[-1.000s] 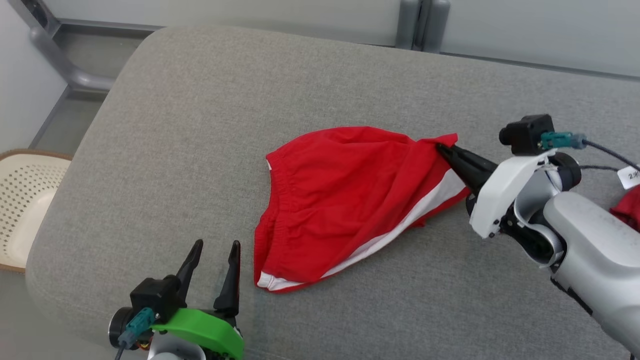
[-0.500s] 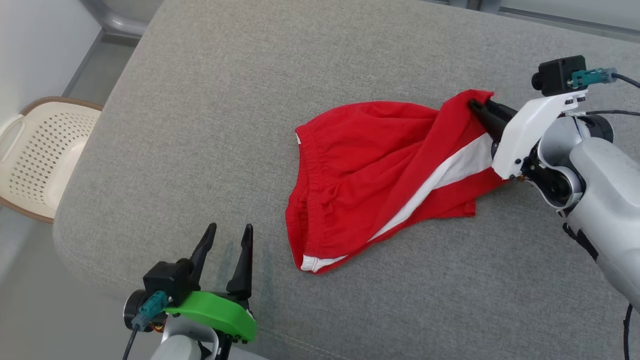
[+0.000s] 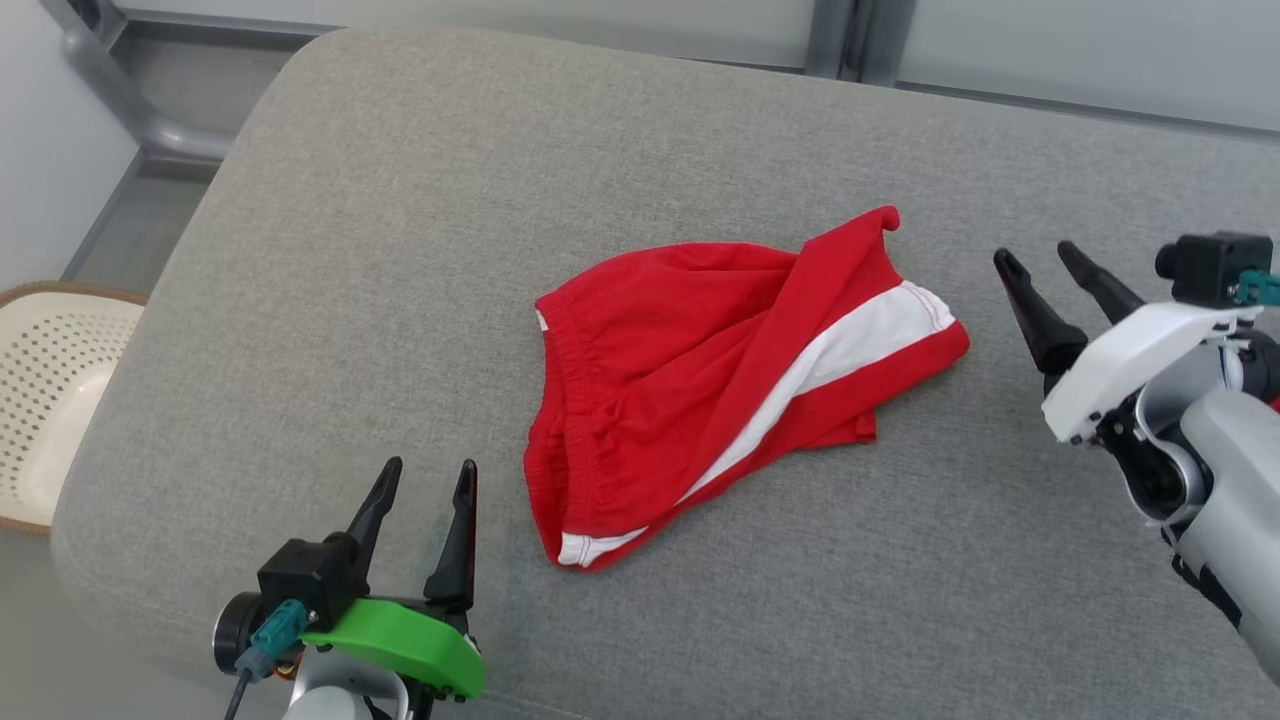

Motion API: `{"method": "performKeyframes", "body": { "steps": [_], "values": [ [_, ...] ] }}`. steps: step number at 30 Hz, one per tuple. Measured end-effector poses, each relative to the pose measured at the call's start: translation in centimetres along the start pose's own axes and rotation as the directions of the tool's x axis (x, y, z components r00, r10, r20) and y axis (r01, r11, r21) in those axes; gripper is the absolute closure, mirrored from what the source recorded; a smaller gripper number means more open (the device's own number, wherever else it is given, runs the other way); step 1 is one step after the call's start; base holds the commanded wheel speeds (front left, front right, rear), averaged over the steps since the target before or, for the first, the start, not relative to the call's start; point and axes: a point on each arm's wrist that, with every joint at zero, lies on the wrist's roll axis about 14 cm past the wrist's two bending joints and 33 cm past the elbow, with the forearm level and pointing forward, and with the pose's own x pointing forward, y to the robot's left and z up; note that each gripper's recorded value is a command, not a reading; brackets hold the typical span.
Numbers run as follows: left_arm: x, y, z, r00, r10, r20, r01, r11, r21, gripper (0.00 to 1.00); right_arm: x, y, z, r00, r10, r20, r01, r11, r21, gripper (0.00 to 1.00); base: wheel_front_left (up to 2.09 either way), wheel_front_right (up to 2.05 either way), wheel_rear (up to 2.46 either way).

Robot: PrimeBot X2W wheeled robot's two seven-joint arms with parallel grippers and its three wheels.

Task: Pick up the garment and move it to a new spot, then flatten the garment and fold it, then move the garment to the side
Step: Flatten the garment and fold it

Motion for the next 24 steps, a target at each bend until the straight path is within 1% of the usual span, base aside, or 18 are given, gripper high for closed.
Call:
{"method": "performKeyframes", "body": {
  "steps": [3, 6, 8, 12, 18, 21, 22, 23, 24],
  "values": [
    [0.2, -0.9, 0.3, 1.0, -0.029, 0.01, 0.029, 1.0, -0.001, 0.0, -1.6, -0.5, -0.9, 1.0, -0.019, -0.014, 0.019, 1.0, 0.002, 0.0, 0.0, 0.0, 0.0],
    [0.4, -1.4, 0.1, 0.999, -0.046, 0.006, 0.046, 0.999, -0.004, 0.0, -1.7, 0.2, -1.6, 0.999, -0.001, -0.042, 0.001, 1.0, 0.011, 0.0, 0.0, 0.0, 0.0],
    [0.5, -1.5, -0.2, 0.999, -0.046, -0.001, 0.046, 0.999, -0.009, 0.0, -1.3, 0.7, -2.5, 0.996, 0.013, -0.085, -0.011, 1.0, 0.019, 0.0, 0.0, 0.0, 0.0],
    [0.6, -1.6, -0.6, 0.999, -0.036, -0.013, 0.036, 0.999, -0.025, 0.0, 0.1, 0.8, -3.5, 0.986, 0.026, -0.162, -0.026, 1.0, 0.004, 0.0, 0.0, 0.0, 0.0],
    [0.3, -0.1, -1.2, 0.999, 0.016, -0.034, -0.017, 0.999, -0.029, 0.0, 1.6, 1.0, -6.6, 0.948, 0.035, -0.317, -0.036, 0.999, 0.002, 0.0, 0.0, 0.0, 0.0],
    [0.0, 0.6, -1.4, 0.998, 0.039, -0.04, -0.04, 0.999, -0.03, 0.0, 2.1, 1.0, -7.4, 0.936, 0.037, -0.35, -0.037, 0.999, 0.008, 0.0, 0.0, 0.0, 0.0],
    [0.0, 0.7, -1.5, 0.998, 0.043, -0.041, -0.044, 0.999, -0.029, 0.0, 2.2, 1.1, -7.6, 0.934, 0.038, -0.356, -0.037, 0.999, 0.01, 0.13, 0.0, 0.0, 0.0],
    [-0.1, 0.8, -1.5, 0.998, 0.045, -0.042, -0.046, 0.998, -0.03, 0.0, 2.3, 1.2, -7.7, 0.933, 0.041, -0.359, -0.039, 0.999, 0.012, 0.58, 0.0, 0.0, 0.0],
    [-0.1, 0.9, -1.5, 0.998, 0.049, -0.042, -0.051, 0.998, -0.03, 0.0, 2.4, 1.4, -7.8, 0.933, 0.046, -0.357, -0.044, 0.999, 0.016, 0.71, 0.0, 0.0, 0.0]
  ]
}}
